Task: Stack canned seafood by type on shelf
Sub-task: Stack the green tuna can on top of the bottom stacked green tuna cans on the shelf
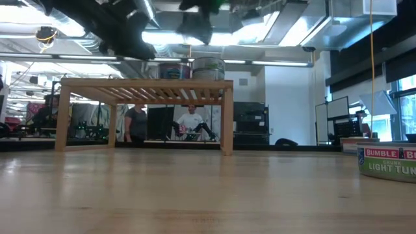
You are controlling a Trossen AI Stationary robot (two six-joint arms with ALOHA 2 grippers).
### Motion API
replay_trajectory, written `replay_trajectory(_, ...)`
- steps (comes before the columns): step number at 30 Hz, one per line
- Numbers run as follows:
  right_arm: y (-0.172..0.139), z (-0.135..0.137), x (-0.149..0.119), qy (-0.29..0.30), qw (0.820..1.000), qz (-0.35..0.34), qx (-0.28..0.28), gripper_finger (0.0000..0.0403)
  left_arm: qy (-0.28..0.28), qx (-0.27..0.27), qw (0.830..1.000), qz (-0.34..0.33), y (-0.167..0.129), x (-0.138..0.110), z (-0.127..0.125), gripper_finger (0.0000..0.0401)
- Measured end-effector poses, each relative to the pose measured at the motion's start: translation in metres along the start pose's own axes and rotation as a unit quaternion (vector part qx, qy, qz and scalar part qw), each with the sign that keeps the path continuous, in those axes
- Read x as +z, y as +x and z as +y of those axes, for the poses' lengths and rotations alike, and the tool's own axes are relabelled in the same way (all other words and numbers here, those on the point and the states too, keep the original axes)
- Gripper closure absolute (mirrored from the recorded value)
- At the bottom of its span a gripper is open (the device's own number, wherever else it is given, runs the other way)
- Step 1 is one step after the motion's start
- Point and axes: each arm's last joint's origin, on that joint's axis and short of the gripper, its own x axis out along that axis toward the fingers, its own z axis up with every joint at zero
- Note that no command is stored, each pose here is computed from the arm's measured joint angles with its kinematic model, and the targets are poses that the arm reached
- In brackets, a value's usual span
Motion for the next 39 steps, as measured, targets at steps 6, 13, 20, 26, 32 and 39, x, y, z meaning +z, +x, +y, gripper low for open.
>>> replay_trajectory(6,-0.037,-0.016,0.004,0.003,0.999,0.039,0.010,0.0100,0.002,-0.058,0.998,-0.010,-0.013,0.001,-0.011,0.0286)
replay_trajectory(13,-0.092,-0.023,-0.007,0.040,0.995,0.052,0.081,0.0100,-0.003,-0.174,0.984,-0.044,-0.025,0.005,-0.038,0.0286)
replay_trajectory(20,-0.149,-0.023,-0.028,0.092,0.976,0.061,0.187,0.0100,0.013,-0.292,0.950,-0.110,-0.027,0.006,-0.076,0.0286)
replay_trajectory(26,-0.190,-0.004,-0.036,0.125,0.910,0.076,0.388,0.0100,0.020,-0.372,0.911,-0.178,-0.019,-0.001,-0.111,0.0286)
replay_trajectory(32,-0.221,0.010,-0.034,0.194,0.820,0.133,0.522,0.0100,0.020,-0.417,0.883,-0.216,-0.002,-0.013,-0.144,0.0286)
replay_trajectory(39,-0.263,0.032,-0.039,0.195,0.818,0.152,0.520,0.0100,0.078,-0.456,0.867,-0.186,0.025,-0.015,-0.196,0.0286)
